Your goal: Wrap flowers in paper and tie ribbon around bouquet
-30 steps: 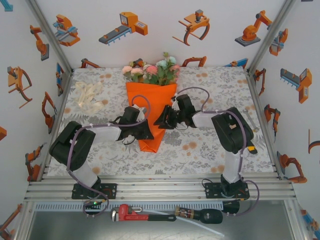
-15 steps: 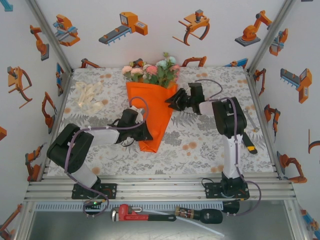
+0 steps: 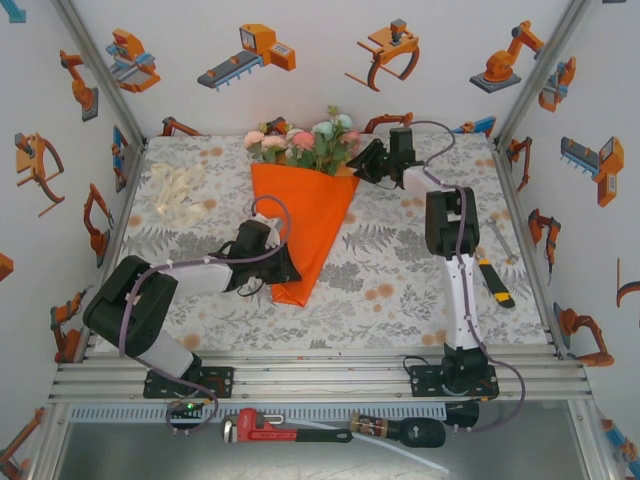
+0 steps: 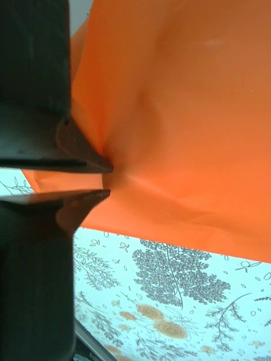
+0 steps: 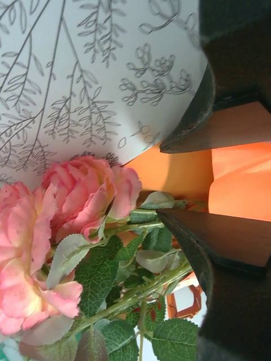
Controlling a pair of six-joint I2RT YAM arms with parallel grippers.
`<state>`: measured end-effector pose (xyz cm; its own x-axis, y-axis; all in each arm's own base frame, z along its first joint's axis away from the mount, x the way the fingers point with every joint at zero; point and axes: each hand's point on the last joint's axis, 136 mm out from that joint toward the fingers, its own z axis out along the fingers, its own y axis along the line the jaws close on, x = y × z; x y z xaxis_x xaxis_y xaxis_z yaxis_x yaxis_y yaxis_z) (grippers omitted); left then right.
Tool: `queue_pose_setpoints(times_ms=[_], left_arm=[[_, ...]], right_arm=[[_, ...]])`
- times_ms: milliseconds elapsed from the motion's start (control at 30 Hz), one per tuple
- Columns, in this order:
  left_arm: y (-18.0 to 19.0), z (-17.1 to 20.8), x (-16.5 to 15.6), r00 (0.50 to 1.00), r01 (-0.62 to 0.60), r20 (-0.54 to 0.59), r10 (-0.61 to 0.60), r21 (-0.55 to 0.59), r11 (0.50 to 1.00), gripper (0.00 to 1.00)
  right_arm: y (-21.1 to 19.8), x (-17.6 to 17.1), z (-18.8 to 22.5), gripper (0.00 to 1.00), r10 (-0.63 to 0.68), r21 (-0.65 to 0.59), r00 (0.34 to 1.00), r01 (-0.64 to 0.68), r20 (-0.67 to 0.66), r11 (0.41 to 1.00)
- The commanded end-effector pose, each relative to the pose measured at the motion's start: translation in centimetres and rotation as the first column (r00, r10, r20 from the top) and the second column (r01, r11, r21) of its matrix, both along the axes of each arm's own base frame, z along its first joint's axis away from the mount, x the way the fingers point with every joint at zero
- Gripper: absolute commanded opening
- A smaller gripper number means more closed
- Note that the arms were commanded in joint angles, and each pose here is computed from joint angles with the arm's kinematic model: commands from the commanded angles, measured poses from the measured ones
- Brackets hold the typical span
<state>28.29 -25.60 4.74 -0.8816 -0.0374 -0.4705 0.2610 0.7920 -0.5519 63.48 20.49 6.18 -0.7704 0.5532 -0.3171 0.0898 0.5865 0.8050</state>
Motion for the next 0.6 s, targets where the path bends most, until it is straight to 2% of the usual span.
queue_pose_setpoints(times_ms=[0, 100, 200, 400, 500, 567], left_arm=[[0.6, 1.1, 0.5, 0.999, -0.030, 0.013, 0.029, 0.012, 0.999, 0.33], [0.4, 3.7, 1.4, 0.998, -0.039, 0.048, 0.040, -0.017, 0.999, 0.41], [0.6, 5.9, 2.3, 0.995, -0.059, 0.081, 0.061, -0.030, 0.998, 0.48], [2.6, 8.0, 4.4, 0.986, -0.140, 0.090, 0.142, -0.027, 0.990, 0.50], [3.8, 8.1, 5.6, 0.980, -0.176, 0.093, 0.174, 0.009, 0.984, 0.50], [5.4, 6.9, 6.4, 0.974, -0.219, 0.074, 0.212, 0.096, 0.971, 0.49]], right_arm=[[0.8, -2.2, 6.5, 0.45, 0.054, -0.020, 0.995, -0.052, 0.086, 0.998], [1.3, -6.0, 9.4, 0.46, 0.094, -0.052, 0.987, -0.087, 0.133, 0.995], [2.3, -10.3, 10.4, 0.46, 0.143, -0.104, 0.978, -0.128, 0.149, 0.986], [6.5, -18.8, 8.6, 0.46, 0.280, -0.192, 0.956, -0.260, 0.085, 0.946], [10.3, -22.5, 7.0, 0.46, 0.339, -0.155, 0.940, -0.328, 0.049, 0.932], [12.5, -24.5, 5.3, 0.46, 0.365, -0.116, 0.931, -0.360, 0.019, 0.926]])
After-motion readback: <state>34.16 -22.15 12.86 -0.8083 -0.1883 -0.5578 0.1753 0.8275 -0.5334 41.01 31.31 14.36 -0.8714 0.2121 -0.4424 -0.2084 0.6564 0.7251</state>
